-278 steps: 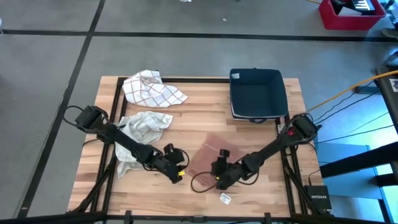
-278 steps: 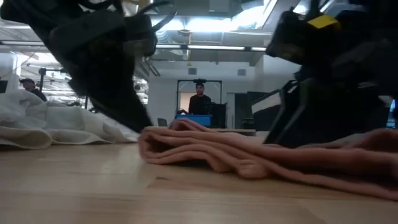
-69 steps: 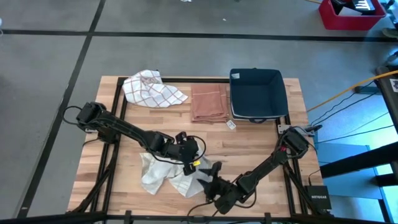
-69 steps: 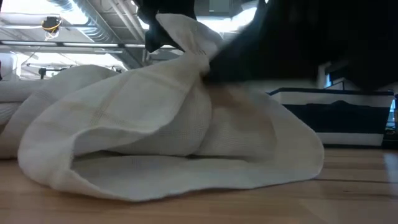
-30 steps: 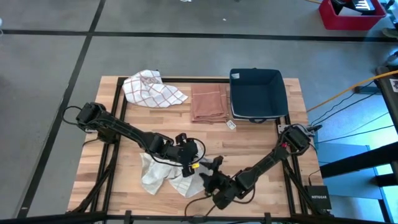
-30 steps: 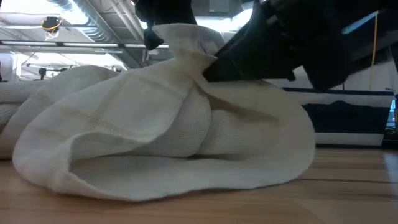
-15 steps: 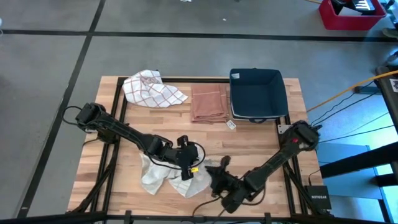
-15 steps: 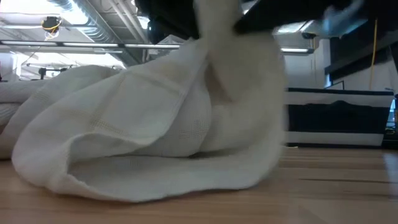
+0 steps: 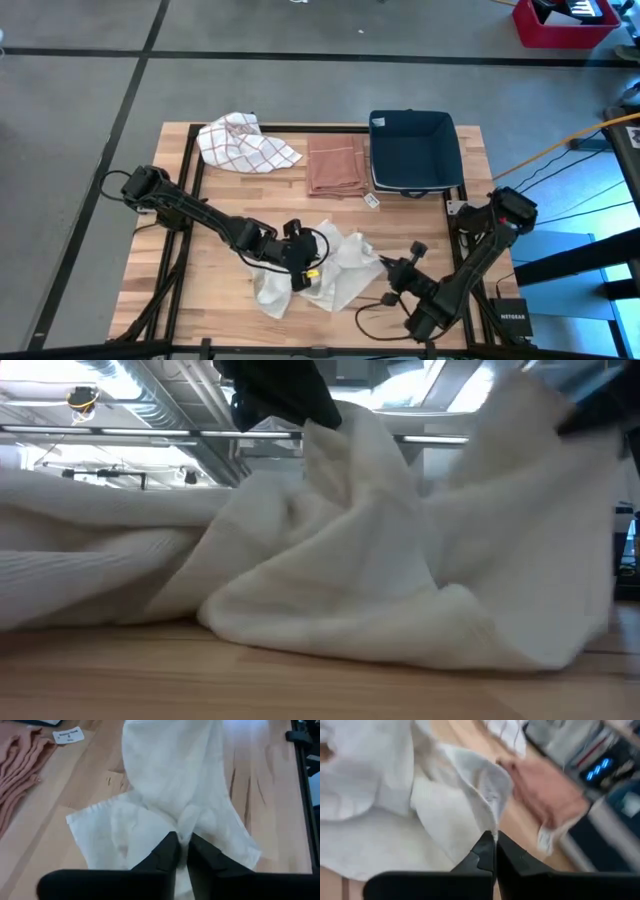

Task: Fold towel
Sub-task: Fold the bottom white towel

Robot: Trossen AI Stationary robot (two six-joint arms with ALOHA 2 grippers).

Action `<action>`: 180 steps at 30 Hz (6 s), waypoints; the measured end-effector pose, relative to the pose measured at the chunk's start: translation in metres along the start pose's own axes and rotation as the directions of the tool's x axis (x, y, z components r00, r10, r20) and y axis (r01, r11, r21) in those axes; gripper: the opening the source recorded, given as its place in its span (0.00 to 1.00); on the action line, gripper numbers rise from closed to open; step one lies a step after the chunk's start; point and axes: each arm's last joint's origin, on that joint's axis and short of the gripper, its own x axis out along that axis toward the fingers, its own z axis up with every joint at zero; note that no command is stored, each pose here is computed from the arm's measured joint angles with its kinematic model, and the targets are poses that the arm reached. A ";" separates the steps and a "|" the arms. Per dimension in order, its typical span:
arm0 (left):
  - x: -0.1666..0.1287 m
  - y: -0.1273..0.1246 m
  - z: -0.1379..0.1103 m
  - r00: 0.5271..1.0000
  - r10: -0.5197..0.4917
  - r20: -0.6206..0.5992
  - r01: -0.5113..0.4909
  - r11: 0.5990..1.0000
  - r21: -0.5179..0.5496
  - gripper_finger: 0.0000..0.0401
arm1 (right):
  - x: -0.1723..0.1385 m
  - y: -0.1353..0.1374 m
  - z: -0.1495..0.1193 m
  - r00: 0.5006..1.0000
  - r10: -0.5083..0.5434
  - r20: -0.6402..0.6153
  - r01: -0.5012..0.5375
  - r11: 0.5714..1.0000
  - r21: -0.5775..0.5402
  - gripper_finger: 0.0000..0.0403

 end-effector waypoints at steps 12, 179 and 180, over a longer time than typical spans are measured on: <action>-0.034 -0.015 0.011 0.989 -0.140 -0.039 0.140 0.990 0.014 0.29 | 0.020 0.003 -0.039 0.989 0.067 -0.128 -0.059 0.996 0.063 0.01; -0.313 0.006 0.055 0.745 0.062 0.664 -0.144 0.987 0.070 0.01 | -0.137 -0.187 0.227 0.893 0.055 0.447 -0.035 0.998 -0.052 0.02; -0.320 0.011 0.058 0.726 0.076 0.683 -0.149 0.988 0.049 0.01 | -0.139 -0.190 0.228 0.892 0.056 0.449 -0.037 0.998 -0.051 0.02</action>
